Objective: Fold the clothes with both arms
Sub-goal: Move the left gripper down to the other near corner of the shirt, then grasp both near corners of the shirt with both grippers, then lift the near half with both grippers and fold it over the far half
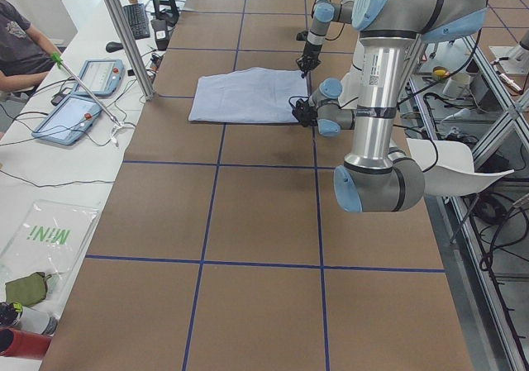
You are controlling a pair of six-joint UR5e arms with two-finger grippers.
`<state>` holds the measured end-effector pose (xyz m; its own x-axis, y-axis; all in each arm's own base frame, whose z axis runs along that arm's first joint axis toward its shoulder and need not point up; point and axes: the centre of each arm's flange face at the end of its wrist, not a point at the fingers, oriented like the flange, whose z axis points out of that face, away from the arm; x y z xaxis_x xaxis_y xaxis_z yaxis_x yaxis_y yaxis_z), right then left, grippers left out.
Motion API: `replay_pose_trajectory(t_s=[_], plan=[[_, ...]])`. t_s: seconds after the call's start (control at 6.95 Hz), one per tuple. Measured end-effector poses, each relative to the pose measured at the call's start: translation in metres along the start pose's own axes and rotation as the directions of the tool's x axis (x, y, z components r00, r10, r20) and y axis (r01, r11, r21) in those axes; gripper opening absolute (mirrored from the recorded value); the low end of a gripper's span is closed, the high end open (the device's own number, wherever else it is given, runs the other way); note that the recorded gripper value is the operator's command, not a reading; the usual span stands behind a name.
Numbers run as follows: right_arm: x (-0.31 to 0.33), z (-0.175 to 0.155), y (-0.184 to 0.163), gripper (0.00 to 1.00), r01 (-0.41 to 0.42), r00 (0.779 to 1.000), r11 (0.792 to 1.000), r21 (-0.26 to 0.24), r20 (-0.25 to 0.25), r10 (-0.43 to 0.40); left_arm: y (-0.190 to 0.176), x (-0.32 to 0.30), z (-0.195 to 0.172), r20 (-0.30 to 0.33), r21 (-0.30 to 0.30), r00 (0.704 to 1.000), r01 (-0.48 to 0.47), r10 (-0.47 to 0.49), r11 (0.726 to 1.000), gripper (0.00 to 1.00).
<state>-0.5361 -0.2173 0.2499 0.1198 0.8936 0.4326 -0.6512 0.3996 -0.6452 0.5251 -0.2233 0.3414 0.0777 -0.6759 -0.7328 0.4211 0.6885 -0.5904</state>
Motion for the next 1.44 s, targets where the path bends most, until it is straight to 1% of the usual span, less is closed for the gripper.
replay_pose_trajectory(t_s=[0.43, 0.72, 0.86, 1.01, 1.15, 1.3, 1.44], plan=[[0.001, 0.000, -0.002, 0.00, -0.001, 1.000, 1.000, 0.001, -0.002, 0.001, 0.003, -0.003, 0.000, 0.006, -0.007, 1.000, 0.014, -0.014, 1.000, 0.00], [0.004, -0.012, -0.011, 0.00, -0.006, 1.000, 1.000, -0.008, 0.004, 0.006, 0.010, 0.006, -0.011, -0.013, -0.031, 1.000, 0.015, -0.016, 0.999, 0.00], [0.009, -0.023, -0.018, 0.00, -0.011, 1.000, 1.000, -0.018, 0.007, 0.011, 0.016, 0.017, -0.029, -0.037, -0.058, 0.999, 0.019, -0.021, 0.998, 0.00], [0.014, -0.042, -0.026, 0.00, -0.012, 1.000, 0.999, -0.033, 0.008, 0.012, 0.023, 0.030, -0.057, -0.056, -0.100, 0.998, 0.023, -0.029, 0.995, 0.00], [0.015, -0.069, -0.033, 0.00, -0.015, 1.000, 0.999, -0.045, 0.005, 0.015, 0.033, 0.047, -0.088, -0.066, -0.140, 0.997, 0.028, -0.037, 0.990, 0.00], [0.004, -0.097, -0.041, 0.00, -0.033, 0.999, 0.998, -0.058, 0.004, 0.034, 0.036, 0.069, -0.114, -0.079, -0.152, 0.996, 0.033, -0.046, 0.988, 0.00], [-0.022, -0.115, -0.052, 0.00, -0.068, 0.998, 0.996, -0.065, 0.005, 0.069, 0.027, 0.099, -0.131, -0.097, -0.134, 0.994, 0.045, -0.058, 0.990, 0.00]])
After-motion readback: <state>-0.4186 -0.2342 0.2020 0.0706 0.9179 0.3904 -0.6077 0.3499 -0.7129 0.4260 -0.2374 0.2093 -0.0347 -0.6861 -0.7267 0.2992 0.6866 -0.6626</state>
